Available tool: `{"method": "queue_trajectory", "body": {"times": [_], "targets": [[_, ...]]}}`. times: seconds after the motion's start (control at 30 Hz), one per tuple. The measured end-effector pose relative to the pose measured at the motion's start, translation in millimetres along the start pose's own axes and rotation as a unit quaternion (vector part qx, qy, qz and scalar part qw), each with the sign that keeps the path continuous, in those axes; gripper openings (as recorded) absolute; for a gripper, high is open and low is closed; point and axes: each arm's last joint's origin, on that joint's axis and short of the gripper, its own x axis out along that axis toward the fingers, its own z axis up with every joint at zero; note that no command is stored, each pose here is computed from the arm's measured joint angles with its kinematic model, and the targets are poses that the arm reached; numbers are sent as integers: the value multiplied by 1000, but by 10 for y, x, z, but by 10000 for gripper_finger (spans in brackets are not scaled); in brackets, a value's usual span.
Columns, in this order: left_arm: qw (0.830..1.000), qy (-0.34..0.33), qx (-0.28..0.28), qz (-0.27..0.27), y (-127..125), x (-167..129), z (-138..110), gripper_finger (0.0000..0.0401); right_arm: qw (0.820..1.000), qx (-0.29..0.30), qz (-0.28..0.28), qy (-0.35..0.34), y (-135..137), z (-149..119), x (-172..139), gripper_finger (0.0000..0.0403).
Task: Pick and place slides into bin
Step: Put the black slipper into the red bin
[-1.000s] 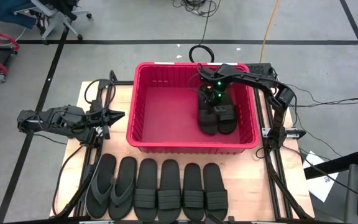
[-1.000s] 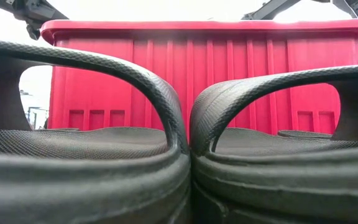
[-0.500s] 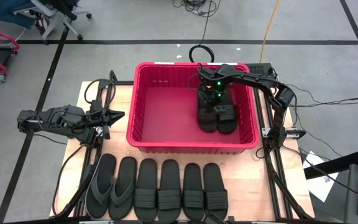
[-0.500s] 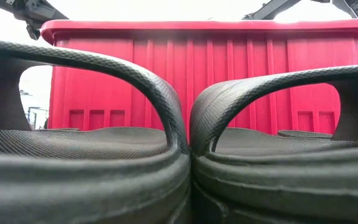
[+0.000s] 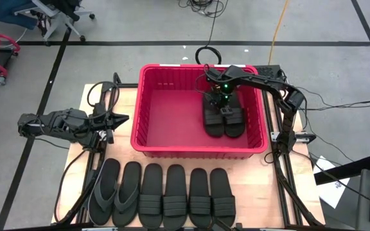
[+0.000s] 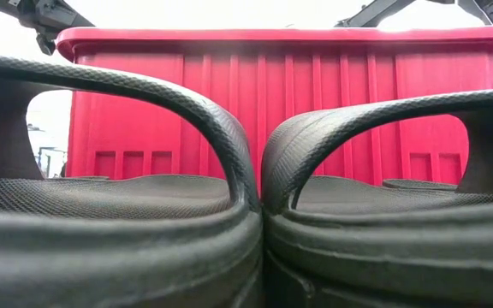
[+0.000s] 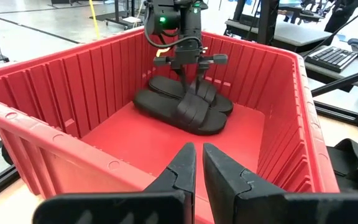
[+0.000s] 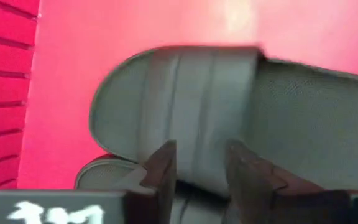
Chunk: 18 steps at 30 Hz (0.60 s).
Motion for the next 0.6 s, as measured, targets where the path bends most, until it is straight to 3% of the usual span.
{"method": "queue_trajectory", "body": {"times": [0.33, 0.6], "targets": [[1000, 0, 0, 0, 0, 0, 0, 26, 996, 24, -71, 41, -30, -10, -48, 152], [1000, 0, 2, 0, 0, 0, 0, 26, 988, 29, -145, -47, 39, 89, -358, 117]]}}
